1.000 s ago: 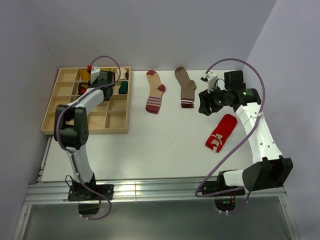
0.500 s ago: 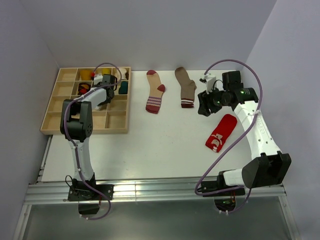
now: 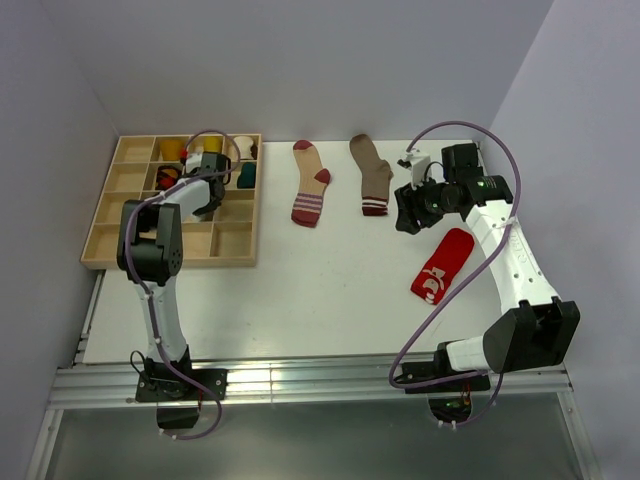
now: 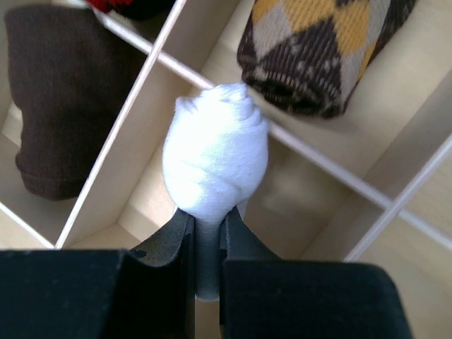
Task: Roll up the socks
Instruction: Place the sock in the storage box.
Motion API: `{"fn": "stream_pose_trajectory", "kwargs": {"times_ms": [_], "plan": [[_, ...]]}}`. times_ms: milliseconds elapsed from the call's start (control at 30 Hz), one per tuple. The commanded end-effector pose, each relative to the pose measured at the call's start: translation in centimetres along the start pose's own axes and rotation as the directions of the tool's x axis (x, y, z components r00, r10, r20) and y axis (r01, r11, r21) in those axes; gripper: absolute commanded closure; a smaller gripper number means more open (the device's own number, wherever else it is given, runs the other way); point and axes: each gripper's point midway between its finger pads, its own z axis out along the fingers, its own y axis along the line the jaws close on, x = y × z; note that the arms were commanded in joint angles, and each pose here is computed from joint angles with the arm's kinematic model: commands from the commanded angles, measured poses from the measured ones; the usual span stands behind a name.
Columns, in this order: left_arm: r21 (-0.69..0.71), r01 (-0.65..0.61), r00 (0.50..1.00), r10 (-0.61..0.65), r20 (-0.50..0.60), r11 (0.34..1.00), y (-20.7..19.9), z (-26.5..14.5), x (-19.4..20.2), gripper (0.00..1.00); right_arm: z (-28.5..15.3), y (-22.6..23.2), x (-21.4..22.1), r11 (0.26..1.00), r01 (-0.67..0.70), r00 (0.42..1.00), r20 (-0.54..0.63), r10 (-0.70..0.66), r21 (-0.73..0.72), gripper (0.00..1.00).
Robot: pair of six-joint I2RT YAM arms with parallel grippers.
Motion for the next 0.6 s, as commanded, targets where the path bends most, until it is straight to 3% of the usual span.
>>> {"fn": "stream_pose_trajectory", "kwargs": {"times_ms": [0,267,567], "plan": [[0.077,-0.033,0.991,0.043,-0.128,0.997,-0.3,-1.0,4.0,1.0,0.3,-0.2,-0.3,1.0,0.005,1.0,0.012,-0.005,0.009,0.4],[0.086,-0.037,0.99,0.048,-0.136,0.996,0.4,-2.9,3.5,1.0,0.5,-0.4,0.0,1.0,0.005,1.0,0.004,-0.005,0.012,0.4],[0.08,-0.06,0.976,0.075,-0.202,0.995,-0.1,-1.2,5.2,1.0,0.6,-0.1,0.2,1.0,0.003,1.0,-0.005,-0.003,0.002,0.41]]}}
